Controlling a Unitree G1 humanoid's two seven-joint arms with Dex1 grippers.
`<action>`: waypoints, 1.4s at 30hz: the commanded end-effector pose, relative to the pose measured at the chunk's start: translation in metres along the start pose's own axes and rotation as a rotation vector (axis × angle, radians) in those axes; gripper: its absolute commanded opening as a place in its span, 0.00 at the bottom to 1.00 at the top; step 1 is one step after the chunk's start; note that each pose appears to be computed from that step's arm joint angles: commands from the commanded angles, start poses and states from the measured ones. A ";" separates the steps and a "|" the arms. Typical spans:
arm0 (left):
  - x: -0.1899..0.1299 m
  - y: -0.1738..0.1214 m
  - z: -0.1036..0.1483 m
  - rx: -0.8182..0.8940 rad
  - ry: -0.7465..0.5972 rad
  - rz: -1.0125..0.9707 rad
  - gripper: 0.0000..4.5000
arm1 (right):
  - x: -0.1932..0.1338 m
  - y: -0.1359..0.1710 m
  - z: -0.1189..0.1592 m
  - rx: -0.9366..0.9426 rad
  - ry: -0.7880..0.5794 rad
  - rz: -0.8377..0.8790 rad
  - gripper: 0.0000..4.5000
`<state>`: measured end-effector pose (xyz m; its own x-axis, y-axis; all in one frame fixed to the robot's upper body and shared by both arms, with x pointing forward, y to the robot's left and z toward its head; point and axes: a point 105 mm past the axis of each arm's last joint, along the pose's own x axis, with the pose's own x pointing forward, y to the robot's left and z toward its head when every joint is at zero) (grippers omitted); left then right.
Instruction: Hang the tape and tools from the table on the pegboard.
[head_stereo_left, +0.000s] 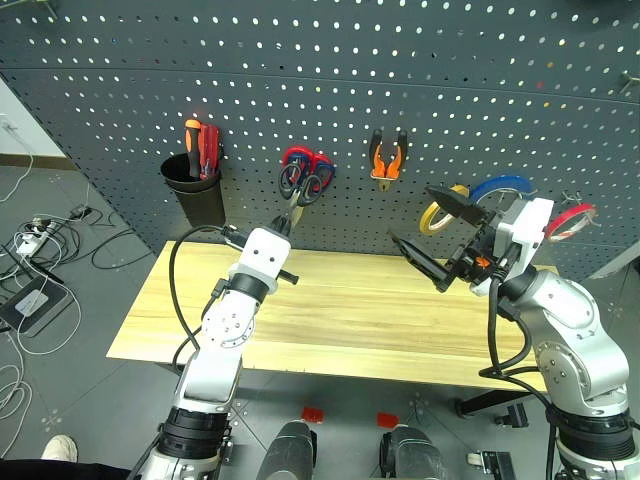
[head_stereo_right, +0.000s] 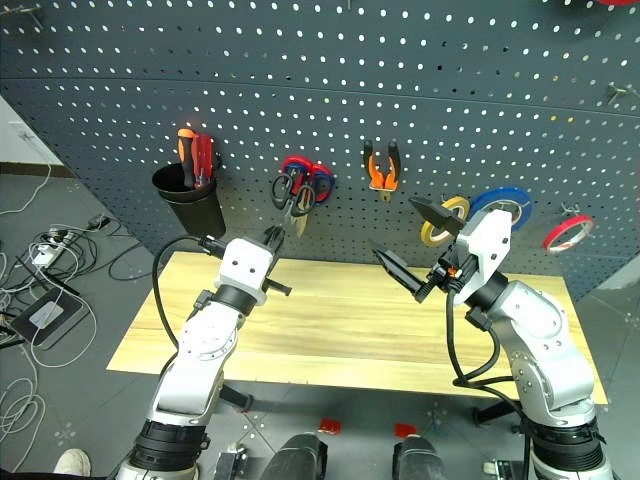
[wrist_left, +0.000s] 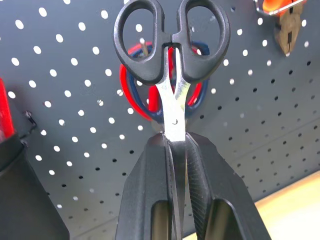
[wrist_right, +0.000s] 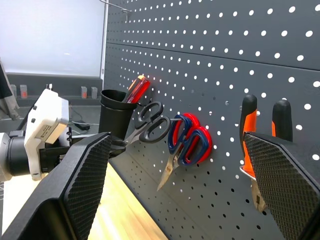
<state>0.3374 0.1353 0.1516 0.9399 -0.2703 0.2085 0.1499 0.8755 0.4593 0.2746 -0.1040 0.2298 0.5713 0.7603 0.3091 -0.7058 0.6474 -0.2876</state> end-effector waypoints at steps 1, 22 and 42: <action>0.005 0.003 0.011 -0.013 -0.025 0.018 0.04 | 0.000 0.002 0.013 -0.033 -0.036 0.005 1.00; 0.000 0.005 0.004 -0.015 0.023 0.027 0.83 | 0.001 0.005 0.009 -0.025 -0.020 0.014 1.00; -0.077 0.082 -0.083 -0.085 0.507 0.283 0.99 | 0.028 0.058 -0.025 -0.053 0.075 0.361 1.00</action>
<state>0.3030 0.2542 0.0894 0.9719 0.1697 -0.1632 -0.1002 0.9254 0.3654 0.2622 -0.0475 0.1942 0.3358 0.9353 0.1115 -0.8501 0.3519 -0.3919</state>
